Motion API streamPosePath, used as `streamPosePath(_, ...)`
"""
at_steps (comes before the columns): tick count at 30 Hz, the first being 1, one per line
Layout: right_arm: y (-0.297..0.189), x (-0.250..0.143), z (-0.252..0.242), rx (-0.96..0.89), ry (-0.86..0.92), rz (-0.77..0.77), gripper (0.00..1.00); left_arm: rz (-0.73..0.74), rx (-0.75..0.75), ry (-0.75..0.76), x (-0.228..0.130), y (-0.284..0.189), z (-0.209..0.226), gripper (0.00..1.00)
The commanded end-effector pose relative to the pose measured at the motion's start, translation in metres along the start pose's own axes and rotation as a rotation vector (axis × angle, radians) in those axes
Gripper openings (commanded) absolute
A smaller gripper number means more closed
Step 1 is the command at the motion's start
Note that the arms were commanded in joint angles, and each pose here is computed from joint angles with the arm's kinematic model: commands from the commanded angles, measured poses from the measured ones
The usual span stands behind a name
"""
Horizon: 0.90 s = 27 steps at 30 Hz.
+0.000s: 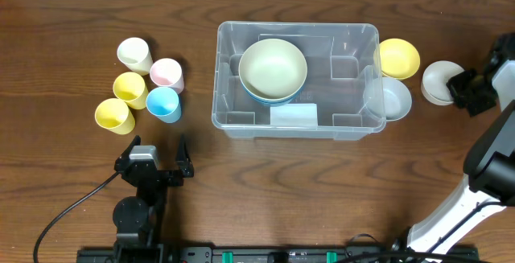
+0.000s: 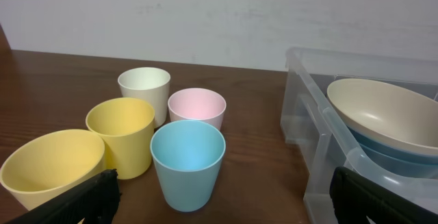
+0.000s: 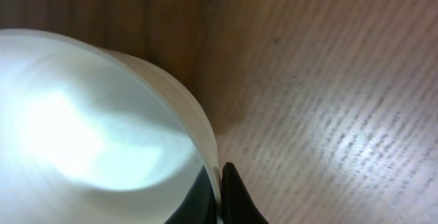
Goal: Pack container
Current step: 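Grip the white bowl with the right gripper and lift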
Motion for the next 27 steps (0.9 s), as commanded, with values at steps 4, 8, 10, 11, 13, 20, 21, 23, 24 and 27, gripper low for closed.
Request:
streamPosePath(4,-0.043,0.025,-0.025,0.001,0.067,-0.050,0.01,0.046,-0.002,0.015,-0.010,0.001,0.000,0.98)
streamPosePath(8,-0.109,0.029,-0.022,0.187,-0.004,-0.104,0.01,0.046,-0.002,0.015,-0.010,0.001,0.000,0.98)
streamPosePath(10,-0.148,0.023,-0.019,0.286,-0.056,-0.144,0.01,0.046,-0.002,0.015,-0.010,0.001,0.000,0.98)
streamPosePath(11,-0.167,0.017,-0.017,0.337,-0.086,-0.164,0.01,0.046,-0.002,0.015,-0.010,0.001,0.000,0.98)
streamPosePath(13,-0.207,-0.002,-0.012,0.448,-0.164,-0.207,0.01,0.046,-0.002,0.015,-0.010,0.001,0.000,0.98)
streamPosePath(20,-0.296,-0.086,0.004,0.678,-0.436,-0.326,0.01,0.046,-0.002,0.015,-0.010,0.001,0.000,0.98)
streamPosePath(21,-0.302,-0.098,0.008,0.688,-0.480,-0.331,0.01,0.046,-0.002,0.015,-0.010,0.001,0.000,0.98)
streamPosePath(23,-0.304,-0.120,0.018,0.682,-0.547,-0.330,0.01,0.046,-0.002,0.015,-0.010,0.001,0.000,0.98)
streamPosePath(24,-0.302,-0.127,0.021,0.673,-0.570,-0.324,0.01,0.046,-0.002,0.015,-0.010,0.001,0.000,0.98)
streamPosePath(27,-0.287,-0.151,0.037,0.617,-0.660,-0.273,0.01,0.046,-0.002,0.015,-0.010,0.001,0.000,0.98)
Point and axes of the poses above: each gripper's point midway between its finger pads, its own y axis out along the fingers, its own z axis along the line the jaws close on, x = y × z, the point moved 10 cm from there along -y, back along the fingers, and after that the axes turned 6 degrees about y, right-handed, at the moved point
